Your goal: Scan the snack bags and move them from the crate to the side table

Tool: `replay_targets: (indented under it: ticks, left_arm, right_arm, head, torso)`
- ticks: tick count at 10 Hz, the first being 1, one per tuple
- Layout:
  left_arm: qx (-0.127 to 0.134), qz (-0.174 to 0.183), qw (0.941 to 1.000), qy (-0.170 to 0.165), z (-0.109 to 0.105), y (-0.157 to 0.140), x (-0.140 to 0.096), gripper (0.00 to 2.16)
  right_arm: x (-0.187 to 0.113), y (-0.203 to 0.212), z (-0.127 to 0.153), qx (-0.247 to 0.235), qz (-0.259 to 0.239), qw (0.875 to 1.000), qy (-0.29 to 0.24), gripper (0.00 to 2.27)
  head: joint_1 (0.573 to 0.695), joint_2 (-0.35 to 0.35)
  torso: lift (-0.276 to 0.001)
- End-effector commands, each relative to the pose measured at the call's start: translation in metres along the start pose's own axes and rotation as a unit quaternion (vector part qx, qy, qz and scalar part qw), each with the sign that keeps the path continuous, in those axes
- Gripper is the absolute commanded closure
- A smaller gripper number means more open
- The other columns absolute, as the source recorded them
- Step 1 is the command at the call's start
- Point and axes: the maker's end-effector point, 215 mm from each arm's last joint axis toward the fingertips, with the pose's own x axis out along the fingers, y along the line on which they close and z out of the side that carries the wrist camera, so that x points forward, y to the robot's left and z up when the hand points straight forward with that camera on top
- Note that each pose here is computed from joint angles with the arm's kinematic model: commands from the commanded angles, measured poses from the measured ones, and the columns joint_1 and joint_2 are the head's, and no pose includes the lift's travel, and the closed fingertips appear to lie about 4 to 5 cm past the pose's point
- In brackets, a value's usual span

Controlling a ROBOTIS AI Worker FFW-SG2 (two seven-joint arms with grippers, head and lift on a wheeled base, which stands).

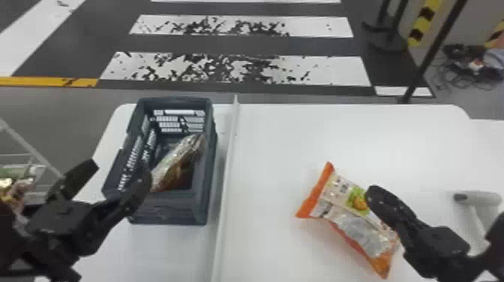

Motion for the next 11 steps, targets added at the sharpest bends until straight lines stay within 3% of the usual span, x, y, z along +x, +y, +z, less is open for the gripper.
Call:
replay_targets:
  ticks: [1, 4, 6, 8, 11]
  left_arm:
    - [-0.008, 0.004, 1.0000, 0.001, 0.000, 0.005, -0.004, 0.07]
    - [-0.012, -0.010, 0.9999, -0.002, 0.006, -0.005, -0.005, 0.07]
    - [-0.013, -0.012, 0.9998, 0.000, 0.005, -0.007, -0.005, 0.07]
    - [-0.013, -0.014, 0.9998, 0.002, 0.003, -0.008, -0.006, 0.07]
    - [-0.014, -0.021, 0.9997, 0.004, 0.000, -0.010, -0.007, 0.07]
  right_arm:
    - [0.004, 0.020, -0.021, 0.014, 0.018, 0.999, 0.025, 2.11]
    - [0.015, 0.063, -0.062, 0.036, 0.050, 0.996, 0.068, 2.13]
    - [0.028, 0.087, -0.079, 0.022, 0.063, 0.994, 0.086, 2.13]
    - [0.046, 0.083, -0.097, 0.011, 0.050, 0.993, 0.107, 2.13]
    - [0.063, 0.078, -0.107, 0.002, 0.031, 0.992, 0.121, 2.12]
  head:
    - [0.695, 0.088]
    - [0.695, 0.191]
    - [0.695, 0.233]
    - [0.695, 0.275]
    - [0.695, 0.282]
  torso:
    - [-0.087]
    - [-0.087]
    - [-0.087]
    - [-0.087]
    - [-0.087]
